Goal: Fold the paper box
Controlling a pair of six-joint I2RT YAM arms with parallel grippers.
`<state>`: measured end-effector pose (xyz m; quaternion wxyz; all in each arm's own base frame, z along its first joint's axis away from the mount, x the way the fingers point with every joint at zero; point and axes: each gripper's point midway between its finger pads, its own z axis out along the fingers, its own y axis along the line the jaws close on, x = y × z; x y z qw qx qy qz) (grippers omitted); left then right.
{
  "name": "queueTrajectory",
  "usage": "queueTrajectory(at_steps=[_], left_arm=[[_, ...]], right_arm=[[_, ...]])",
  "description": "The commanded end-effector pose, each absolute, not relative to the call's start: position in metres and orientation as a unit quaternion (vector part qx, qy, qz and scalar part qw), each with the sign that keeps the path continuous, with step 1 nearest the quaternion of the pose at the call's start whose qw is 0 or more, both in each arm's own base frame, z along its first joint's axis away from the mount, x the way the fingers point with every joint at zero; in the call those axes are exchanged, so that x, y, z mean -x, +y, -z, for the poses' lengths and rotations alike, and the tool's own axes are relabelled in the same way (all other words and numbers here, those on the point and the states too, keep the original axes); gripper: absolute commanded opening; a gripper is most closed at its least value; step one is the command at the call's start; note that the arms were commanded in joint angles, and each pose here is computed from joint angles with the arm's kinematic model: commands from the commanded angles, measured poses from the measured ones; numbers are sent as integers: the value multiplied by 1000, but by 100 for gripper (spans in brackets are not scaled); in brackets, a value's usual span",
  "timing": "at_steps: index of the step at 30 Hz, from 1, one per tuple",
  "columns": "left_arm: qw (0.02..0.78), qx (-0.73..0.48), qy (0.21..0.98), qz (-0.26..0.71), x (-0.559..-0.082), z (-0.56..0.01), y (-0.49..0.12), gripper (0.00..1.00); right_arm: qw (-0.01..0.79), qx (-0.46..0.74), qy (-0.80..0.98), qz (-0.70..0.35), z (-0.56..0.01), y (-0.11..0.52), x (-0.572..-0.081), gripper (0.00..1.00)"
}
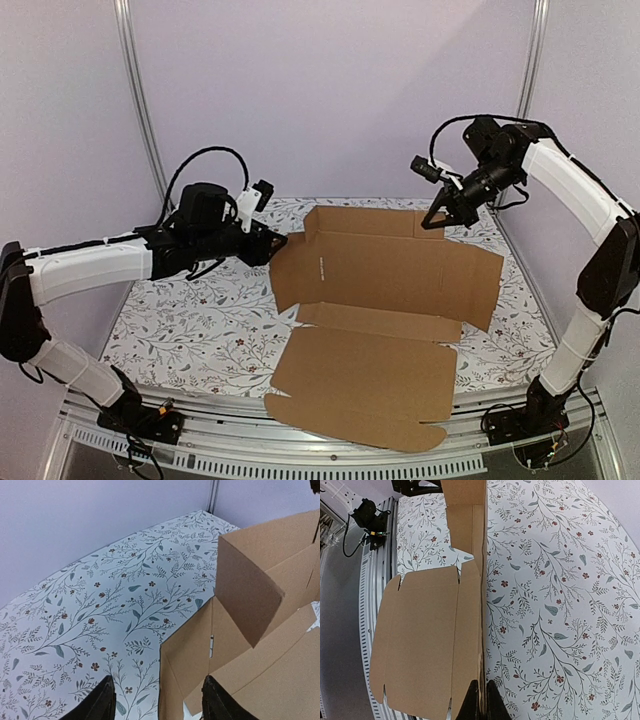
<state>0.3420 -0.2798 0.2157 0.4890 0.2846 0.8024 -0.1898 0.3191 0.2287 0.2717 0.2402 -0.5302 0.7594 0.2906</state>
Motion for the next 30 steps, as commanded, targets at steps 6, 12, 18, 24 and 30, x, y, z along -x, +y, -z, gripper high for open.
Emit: queueTrajectory(at_steps=[6,12,18,24,30], left_arm=[[486,-302,788,228,-344,-210,-308,34],[491,-301,790,213,-341,-208,-304,47],[478,-328,787,209,-335,-201,-313,4],[494,-355,768,203,-328,-211,-322,0],[512,-363,753,198,-324,-223,-325,0]], right_arm=[[262,527,751,-300,-284,225,-311,0],[270,521,753,-298,-289,220,-314,0],[269,521,754,-298,-290,218,-311,9],[244,582,741,-229,-284,232,-291,51],[228,581,757,-191,-292,255,-304,54]])
